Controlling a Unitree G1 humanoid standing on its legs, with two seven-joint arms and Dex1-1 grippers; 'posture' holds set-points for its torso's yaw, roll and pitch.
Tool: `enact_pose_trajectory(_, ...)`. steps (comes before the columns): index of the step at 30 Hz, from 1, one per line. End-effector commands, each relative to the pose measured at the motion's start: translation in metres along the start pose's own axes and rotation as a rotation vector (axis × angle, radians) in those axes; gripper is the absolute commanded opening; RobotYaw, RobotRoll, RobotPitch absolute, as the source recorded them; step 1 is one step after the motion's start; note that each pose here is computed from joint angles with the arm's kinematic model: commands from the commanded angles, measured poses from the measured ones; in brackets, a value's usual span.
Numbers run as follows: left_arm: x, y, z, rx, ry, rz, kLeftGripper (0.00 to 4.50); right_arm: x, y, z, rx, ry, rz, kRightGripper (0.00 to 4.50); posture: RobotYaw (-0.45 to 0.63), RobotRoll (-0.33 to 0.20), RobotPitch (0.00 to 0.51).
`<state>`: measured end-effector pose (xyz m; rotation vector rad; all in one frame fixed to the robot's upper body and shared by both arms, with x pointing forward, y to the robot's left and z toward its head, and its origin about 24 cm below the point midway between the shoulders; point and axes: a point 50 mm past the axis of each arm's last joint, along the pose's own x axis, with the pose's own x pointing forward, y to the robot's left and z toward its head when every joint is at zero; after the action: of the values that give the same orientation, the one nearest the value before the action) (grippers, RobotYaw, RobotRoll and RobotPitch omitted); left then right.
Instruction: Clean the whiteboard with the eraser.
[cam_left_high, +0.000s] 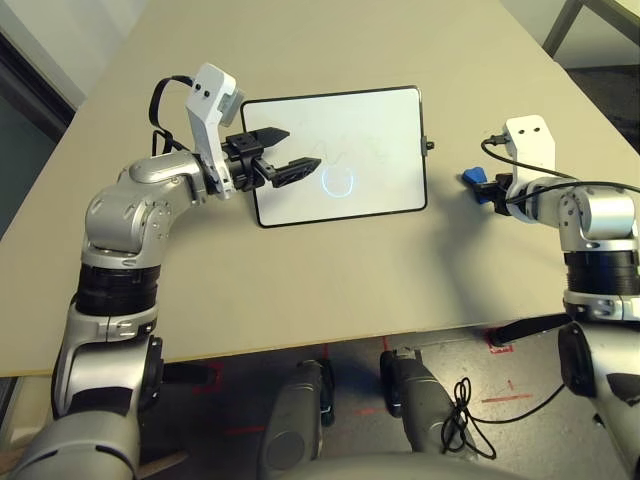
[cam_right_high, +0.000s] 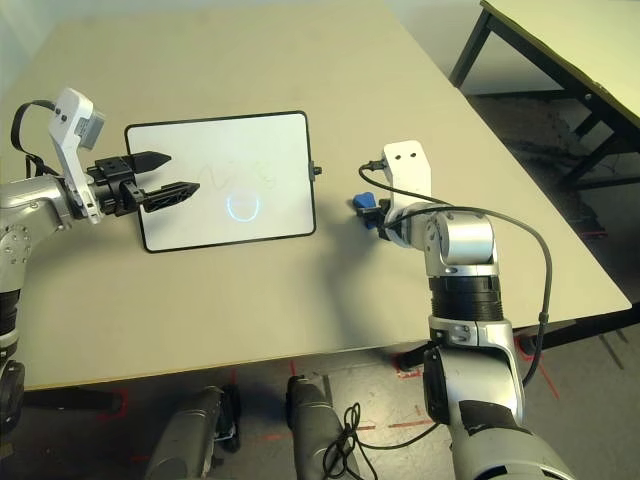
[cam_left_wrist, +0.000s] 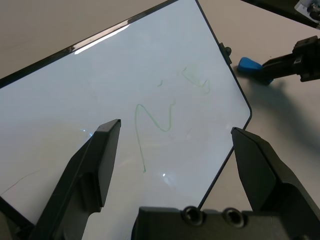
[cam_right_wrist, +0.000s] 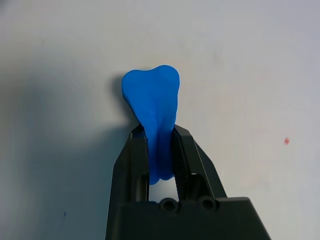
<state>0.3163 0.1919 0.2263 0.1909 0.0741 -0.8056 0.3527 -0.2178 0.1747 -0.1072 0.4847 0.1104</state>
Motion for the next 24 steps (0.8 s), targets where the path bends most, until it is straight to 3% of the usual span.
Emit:
enact_pose_trajectory(1,-0.001,0.002,-0.005,-0.012,0.01,0.005,4.5,-0.005,-0.003,0.024,-0.034,-0.104,-0.01,0.61,-0.01,0.0,0.211)
enact_pose_trajectory(6,0.0,0.003,-0.005,-0.01,0.011,0.004,4.5,-0.019,0.031,0.075,-0.132,-0.283,0.15,0.61,-0.02,0.0,0.208)
enact_pose_trajectory(10,0.001,0.003,-0.006,-0.009,0.015,0.0,4.5,-0.023,0.065,0.09,-0.202,-0.331,0.268,0.61,-0.02,0.0,0.212)
enact_pose_trajectory(16,0.002,0.003,-0.005,-0.007,0.019,-0.003,4.5,-0.013,0.097,0.082,-0.258,-0.344,0.353,0.61,0.0,0.0,0.216)
enact_pose_trajectory(24,-0.001,0.001,-0.004,-0.006,0.024,-0.002,4.5,0.0,0.11,0.047,-0.307,-0.256,0.396,0.6,0.01,0.0,0.217)
